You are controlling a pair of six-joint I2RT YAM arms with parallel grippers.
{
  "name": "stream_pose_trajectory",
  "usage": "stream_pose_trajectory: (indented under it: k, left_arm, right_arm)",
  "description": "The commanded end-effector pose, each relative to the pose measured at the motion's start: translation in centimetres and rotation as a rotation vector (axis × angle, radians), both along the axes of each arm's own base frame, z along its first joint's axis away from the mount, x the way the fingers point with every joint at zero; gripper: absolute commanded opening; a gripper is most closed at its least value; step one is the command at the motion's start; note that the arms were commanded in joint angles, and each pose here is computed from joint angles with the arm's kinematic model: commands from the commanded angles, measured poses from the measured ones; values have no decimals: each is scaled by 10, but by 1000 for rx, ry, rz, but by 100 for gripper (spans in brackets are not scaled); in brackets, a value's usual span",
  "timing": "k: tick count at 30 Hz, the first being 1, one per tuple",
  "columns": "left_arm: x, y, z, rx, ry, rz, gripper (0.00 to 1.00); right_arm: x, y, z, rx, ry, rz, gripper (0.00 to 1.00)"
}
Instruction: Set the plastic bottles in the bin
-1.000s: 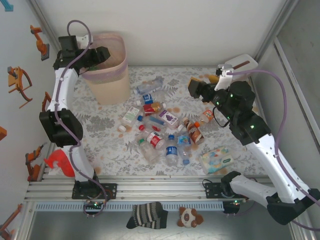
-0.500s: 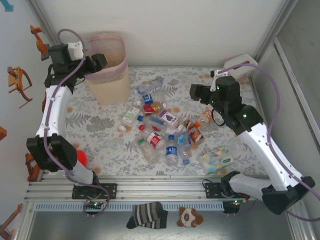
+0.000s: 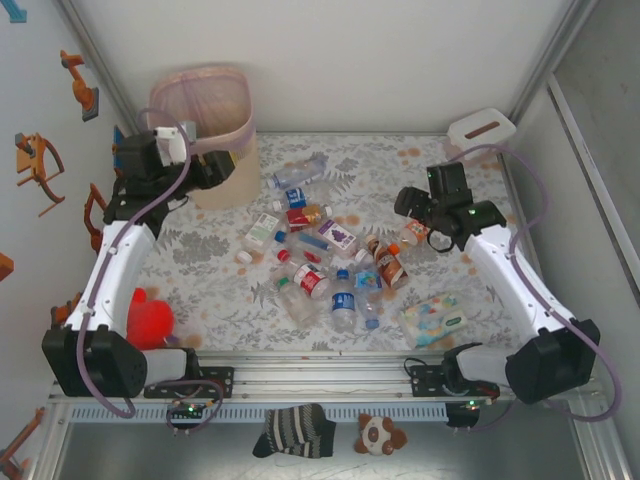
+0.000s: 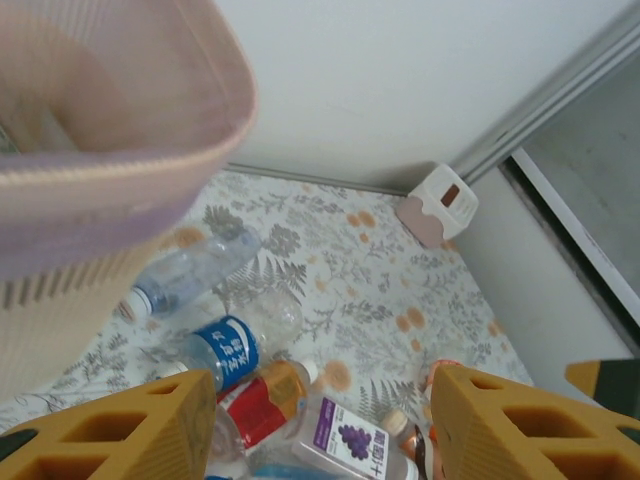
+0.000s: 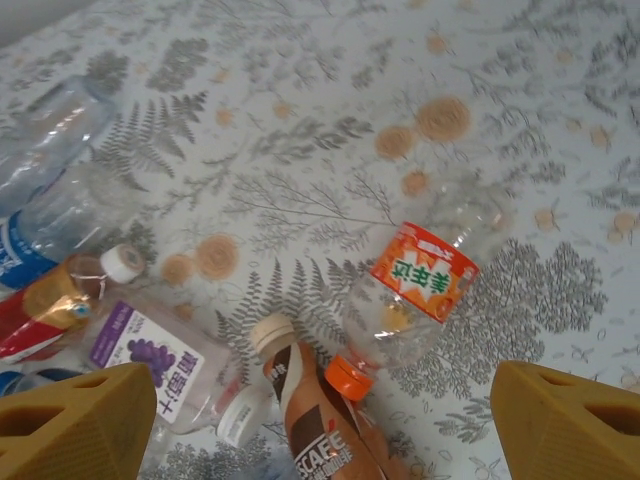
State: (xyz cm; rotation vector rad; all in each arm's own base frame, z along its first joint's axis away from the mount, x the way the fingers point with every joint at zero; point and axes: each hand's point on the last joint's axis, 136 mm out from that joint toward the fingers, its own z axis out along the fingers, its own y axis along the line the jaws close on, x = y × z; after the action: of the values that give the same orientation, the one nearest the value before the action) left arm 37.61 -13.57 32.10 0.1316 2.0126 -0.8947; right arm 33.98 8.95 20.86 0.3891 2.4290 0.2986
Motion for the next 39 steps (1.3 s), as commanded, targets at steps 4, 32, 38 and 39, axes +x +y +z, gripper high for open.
stream_pose_trajectory:
  k: [4,32,38,39]
  left_arm:
    - [-14,-17,-12,5,5,-10,58]
    - [-14,-51,-26,26,34,-55,58]
    - [-11,-53,-25,28,34,-61,58]
    - [-11,-54,-25,26,32,-63,59]
  right_arm:
    - [9,-14,-31,80,73,-157,88]
    - [51,-30,-159,83,291,-384,77]
    - [52,-30,-169,90,308,-391,72]
    - [53,-31,-170,94,308,-394,71]
